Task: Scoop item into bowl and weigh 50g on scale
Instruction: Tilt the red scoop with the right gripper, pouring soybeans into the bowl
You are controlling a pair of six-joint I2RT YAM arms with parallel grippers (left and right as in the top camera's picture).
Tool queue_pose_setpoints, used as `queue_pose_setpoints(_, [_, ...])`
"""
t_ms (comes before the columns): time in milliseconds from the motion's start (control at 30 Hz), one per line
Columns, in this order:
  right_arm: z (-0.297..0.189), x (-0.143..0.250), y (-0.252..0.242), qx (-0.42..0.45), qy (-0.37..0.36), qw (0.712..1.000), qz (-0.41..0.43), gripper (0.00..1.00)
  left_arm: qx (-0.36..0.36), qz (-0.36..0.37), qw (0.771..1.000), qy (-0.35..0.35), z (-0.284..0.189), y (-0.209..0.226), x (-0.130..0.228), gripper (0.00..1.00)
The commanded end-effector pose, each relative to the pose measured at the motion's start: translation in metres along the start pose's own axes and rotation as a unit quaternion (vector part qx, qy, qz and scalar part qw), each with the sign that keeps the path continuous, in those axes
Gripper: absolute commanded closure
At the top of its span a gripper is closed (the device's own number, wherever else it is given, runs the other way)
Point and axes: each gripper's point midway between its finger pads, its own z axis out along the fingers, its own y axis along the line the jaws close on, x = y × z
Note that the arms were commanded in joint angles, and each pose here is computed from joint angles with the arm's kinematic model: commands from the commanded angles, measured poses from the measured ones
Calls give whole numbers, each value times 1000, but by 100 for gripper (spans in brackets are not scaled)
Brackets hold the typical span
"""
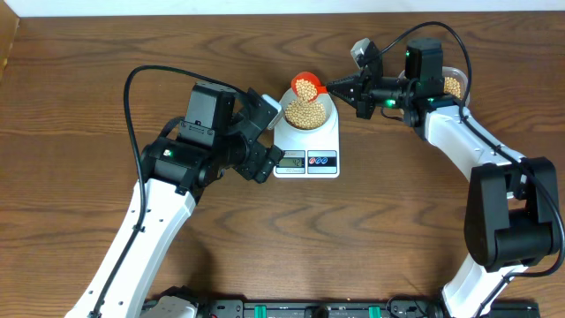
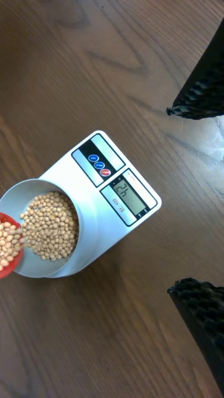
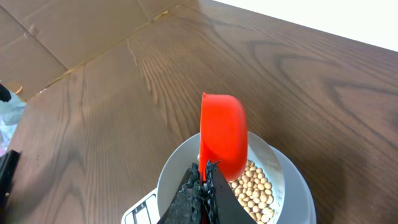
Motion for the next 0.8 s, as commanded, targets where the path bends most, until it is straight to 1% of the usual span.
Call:
queue_pose_setpoints(0, [4,5,3,-9,4,1000,-14,99,1,6,1000,-2,-1,0,0,16])
queue_pose_setpoints(767, [4,7,3,-10,7,1000,-22,99,1,6,1000,-2,-1,0,0,16])
